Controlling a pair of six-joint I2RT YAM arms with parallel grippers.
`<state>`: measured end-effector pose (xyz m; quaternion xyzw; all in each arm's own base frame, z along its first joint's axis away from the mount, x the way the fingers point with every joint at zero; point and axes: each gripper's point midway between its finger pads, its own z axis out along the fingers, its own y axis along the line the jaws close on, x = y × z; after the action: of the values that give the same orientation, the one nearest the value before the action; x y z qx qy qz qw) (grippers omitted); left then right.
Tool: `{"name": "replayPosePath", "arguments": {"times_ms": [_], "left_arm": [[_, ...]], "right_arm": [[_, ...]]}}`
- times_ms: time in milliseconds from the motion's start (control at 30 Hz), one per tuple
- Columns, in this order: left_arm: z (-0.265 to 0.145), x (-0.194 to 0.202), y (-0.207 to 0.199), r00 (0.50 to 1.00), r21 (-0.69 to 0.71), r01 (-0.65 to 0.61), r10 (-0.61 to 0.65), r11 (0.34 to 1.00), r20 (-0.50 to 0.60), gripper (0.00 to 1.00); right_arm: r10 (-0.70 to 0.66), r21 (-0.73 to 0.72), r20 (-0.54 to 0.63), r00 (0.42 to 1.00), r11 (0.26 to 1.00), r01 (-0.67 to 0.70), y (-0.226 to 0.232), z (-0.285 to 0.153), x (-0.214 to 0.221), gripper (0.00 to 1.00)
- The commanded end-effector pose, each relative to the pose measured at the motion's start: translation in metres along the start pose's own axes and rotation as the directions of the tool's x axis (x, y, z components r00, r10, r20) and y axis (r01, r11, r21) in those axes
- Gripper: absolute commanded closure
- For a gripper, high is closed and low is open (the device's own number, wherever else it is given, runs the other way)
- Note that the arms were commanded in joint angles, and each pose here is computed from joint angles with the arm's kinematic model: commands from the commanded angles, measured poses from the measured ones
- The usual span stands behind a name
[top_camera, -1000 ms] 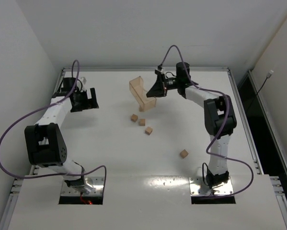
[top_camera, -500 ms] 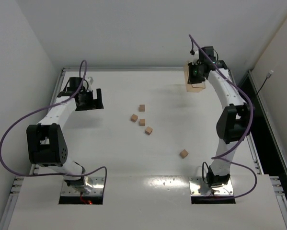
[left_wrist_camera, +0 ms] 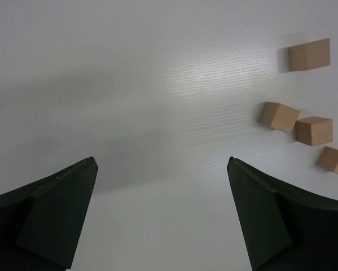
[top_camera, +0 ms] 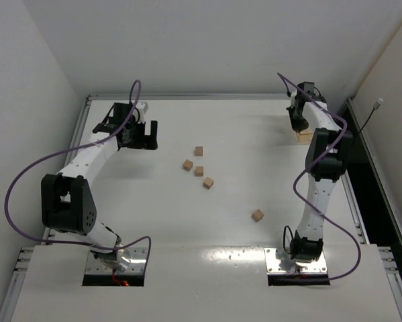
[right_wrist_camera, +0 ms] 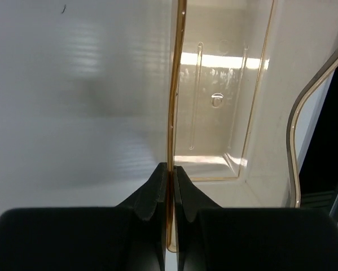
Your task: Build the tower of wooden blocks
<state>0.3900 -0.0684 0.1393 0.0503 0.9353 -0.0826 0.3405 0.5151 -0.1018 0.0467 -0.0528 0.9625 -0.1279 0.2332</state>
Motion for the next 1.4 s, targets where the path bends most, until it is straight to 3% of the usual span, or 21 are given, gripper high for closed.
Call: {"name": "replayPosePath", "arguments": {"times_ms": [0,67,167,333,367,500,667,767,900,1000,1067,1200,1367], "left_arm": [[-0.009,-0.025,-0.002,0.997,-0.003,-0.024,0.024,1.0,0.073,0.0],[-0.007,-0.027,-0.002,0.997,-0.002,-0.015,0.015,1.0,0.073,0.0],[-0.007,-0.027,-0.002,0.997,-0.002,-0.015,0.015,1.0,0.073,0.0],[-0.004,-0.025,-0.002,0.998,-0.003,-0.014,0.014,1.0,0.064,0.0],[-0.004,-0.025,-0.002,0.998,-0.003,-0.014,0.014,1.0,0.064,0.0],[-0.003,-0.021,-0.001,0.998,-0.003,-0.013,0.013,1.0,0.055,0.0],[-0.007,-0.015,-0.002,0.998,-0.003,-0.004,0.004,1.0,0.06,0.0],[-0.008,-0.015,-0.006,0.998,0.004,-0.012,0.012,1.0,0.067,0.0],[-0.009,-0.012,-0.006,0.998,0.004,-0.012,0.011,1.0,0.065,0.0],[-0.009,-0.012,-0.006,0.998,0.004,-0.012,0.011,1.0,0.065,0.0],[-0.009,-0.012,-0.004,0.998,-0.005,-0.011,0.011,1.0,0.065,0.0],[-0.009,-0.012,-0.004,0.998,-0.005,-0.011,0.011,1.0,0.065,0.0],[-0.004,-0.012,-0.003,0.998,-0.006,-0.01,0.01,1.0,0.054,0.0]], "right_arm": [[-0.033,-0.008,0.151,0.988,0.999,0.035,-0.012,-0.005,-0.05,1.0],[-0.035,-0.021,0.159,0.987,0.999,0.039,-0.015,-0.002,-0.055,1.0],[-0.031,-0.048,0.136,0.99,0.998,0.038,-0.013,0.01,-0.049,0.83],[-0.022,-0.069,0.15,0.988,0.997,0.033,-0.014,0.002,-0.049,0.39],[-0.031,-0.088,0.155,0.987,0.995,0.045,-0.01,0.001,-0.046,0.36],[-0.077,-0.143,0.312,0.947,0.982,0.127,-0.001,-0.057,-0.056,0.34],[-0.132,-0.284,0.462,0.877,0.915,0.287,0.05,-0.148,-0.034,0.37],[-0.177,-0.399,0.459,0.87,0.835,0.38,0.093,-0.165,0.007,0.37],[-0.306,-0.513,0.382,0.872,0.715,0.475,0.138,-0.166,0.094,0.44],[-0.463,-0.529,0.378,0.802,0.603,0.598,0.156,-0.171,0.149,0.45],[-0.56,-0.535,0.408,0.721,0.493,0.686,0.165,-0.183,0.179,0.45],[-0.622,-0.591,0.403,0.671,0.383,0.71,0.179,-0.193,0.231,0.39],[-0.658,-0.635,0.418,0.626,0.281,0.719,0.194,-0.206,0.261,0.39]]}}
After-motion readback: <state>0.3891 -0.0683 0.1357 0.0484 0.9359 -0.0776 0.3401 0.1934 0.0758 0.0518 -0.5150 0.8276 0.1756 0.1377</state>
